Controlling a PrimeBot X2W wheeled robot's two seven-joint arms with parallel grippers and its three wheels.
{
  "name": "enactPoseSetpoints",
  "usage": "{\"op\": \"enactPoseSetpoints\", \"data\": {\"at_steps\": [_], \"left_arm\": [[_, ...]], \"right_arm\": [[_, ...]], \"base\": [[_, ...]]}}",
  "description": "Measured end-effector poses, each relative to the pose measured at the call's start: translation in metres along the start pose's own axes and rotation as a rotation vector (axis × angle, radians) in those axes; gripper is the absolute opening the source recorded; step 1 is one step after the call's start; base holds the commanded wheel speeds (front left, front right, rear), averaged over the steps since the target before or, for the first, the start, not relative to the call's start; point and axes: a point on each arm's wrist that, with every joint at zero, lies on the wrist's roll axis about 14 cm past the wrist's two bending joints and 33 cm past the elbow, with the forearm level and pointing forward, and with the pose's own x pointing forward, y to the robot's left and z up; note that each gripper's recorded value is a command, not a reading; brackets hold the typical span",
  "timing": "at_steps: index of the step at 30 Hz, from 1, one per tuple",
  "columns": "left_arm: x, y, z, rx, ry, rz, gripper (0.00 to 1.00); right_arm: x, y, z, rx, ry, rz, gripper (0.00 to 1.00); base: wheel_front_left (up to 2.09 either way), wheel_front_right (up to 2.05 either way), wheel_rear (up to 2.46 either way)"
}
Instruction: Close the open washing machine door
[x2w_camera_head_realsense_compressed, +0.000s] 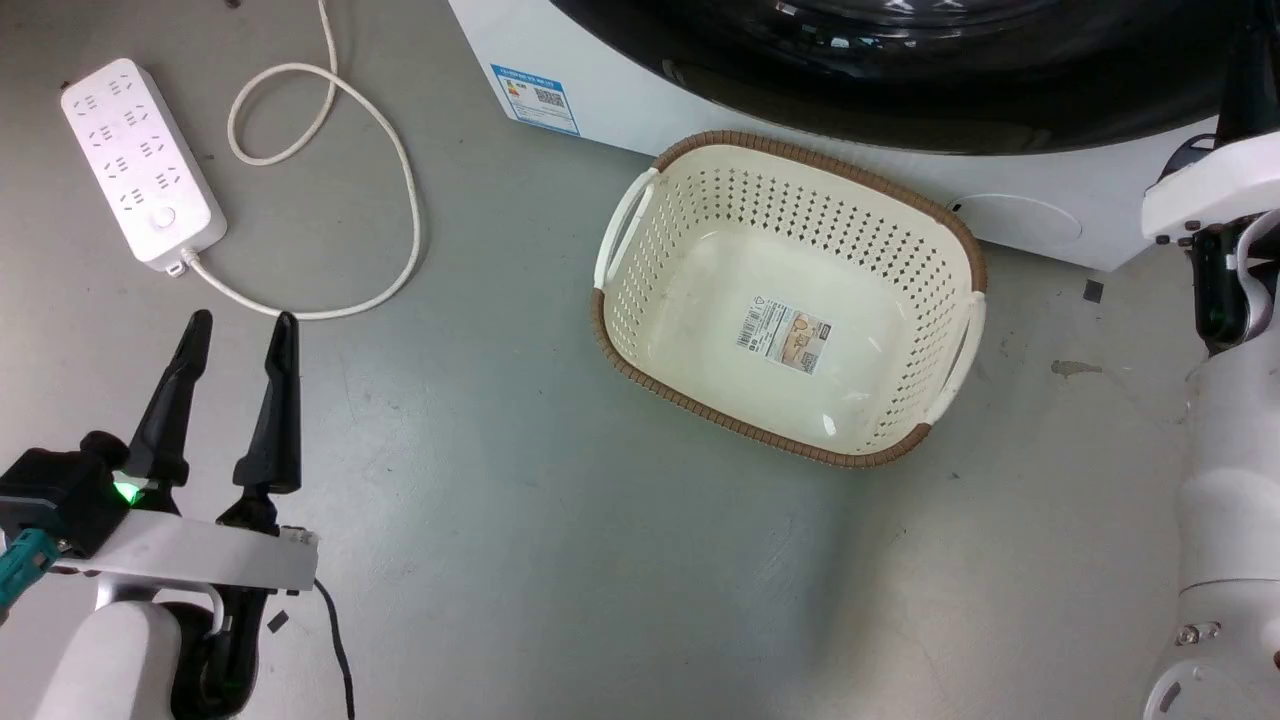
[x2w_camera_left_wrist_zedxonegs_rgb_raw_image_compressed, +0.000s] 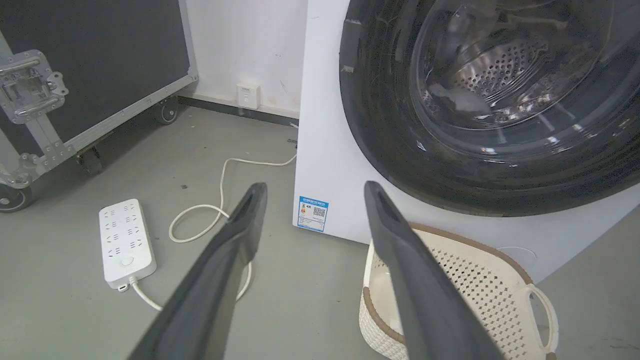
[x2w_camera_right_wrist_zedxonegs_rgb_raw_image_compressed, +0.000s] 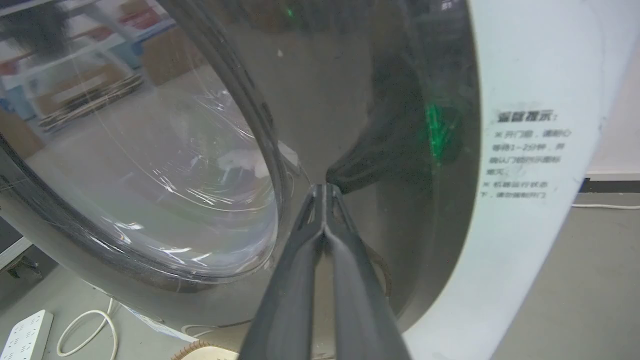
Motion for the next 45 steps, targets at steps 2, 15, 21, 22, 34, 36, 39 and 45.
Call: {"op": "enactPoseSetpoints", "data": {"at_steps": [2, 15, 21, 22, 34, 36, 39, 45], "left_arm": [[0.001, 0.0, 0.001, -0.002, -0.005, -0.001, 1.0], [-0.013, -0.02, 0.031, -0.008, -0.092, -0.031, 1.0], [-0.02, -0.043, 0.047, -0.027, -0.14, -0.072, 1.0], [-0.021, -0.047, 0.05, -0.029, -0.146, -0.078, 1.0], [-0.042, -0.081, 0.073, -0.033, -0.19, -0.145, 1.0], [-0.044, -0.085, 0.075, -0.035, -0.19, -0.153, 1.0], [-0.046, -0.088, 0.072, -0.033, -0.171, -0.162, 1.0], [-0.047, -0.093, 0.066, -0.042, -0.133, -0.176, 1.0]], "right_arm": [[0.0, 0.0, 0.005, 0.0, -0.011, 0.0, 0.0], [-0.057, -0.018, 0.113, 0.002, -0.26, 0.003, 0.0], [-0.116, -0.045, 0.134, -0.014, -0.299, -0.032, 0.0], [-0.126, -0.049, 0.133, -0.02, -0.297, -0.036, 0.0], [-0.228, -0.068, 0.106, -0.077, -0.214, -0.052, 0.0], [-0.242, -0.071, 0.099, -0.069, -0.194, -0.058, 0.0], [-0.257, -0.072, 0.087, -0.072, -0.157, -0.06, 0.0], [-0.275, -0.067, 0.071, -0.08, -0.097, -0.043, 0.0]], "base": [[0.0, 0.0, 0.0], [0.0, 0.0, 0.0], [0.0, 0.0, 0.0], [0.0, 0.0, 0.0], [0.0, 0.0, 0.0], [0.0, 0.0, 0.0], [0.0, 0.0, 0.0], [0.0, 0.0, 0.0]]}}
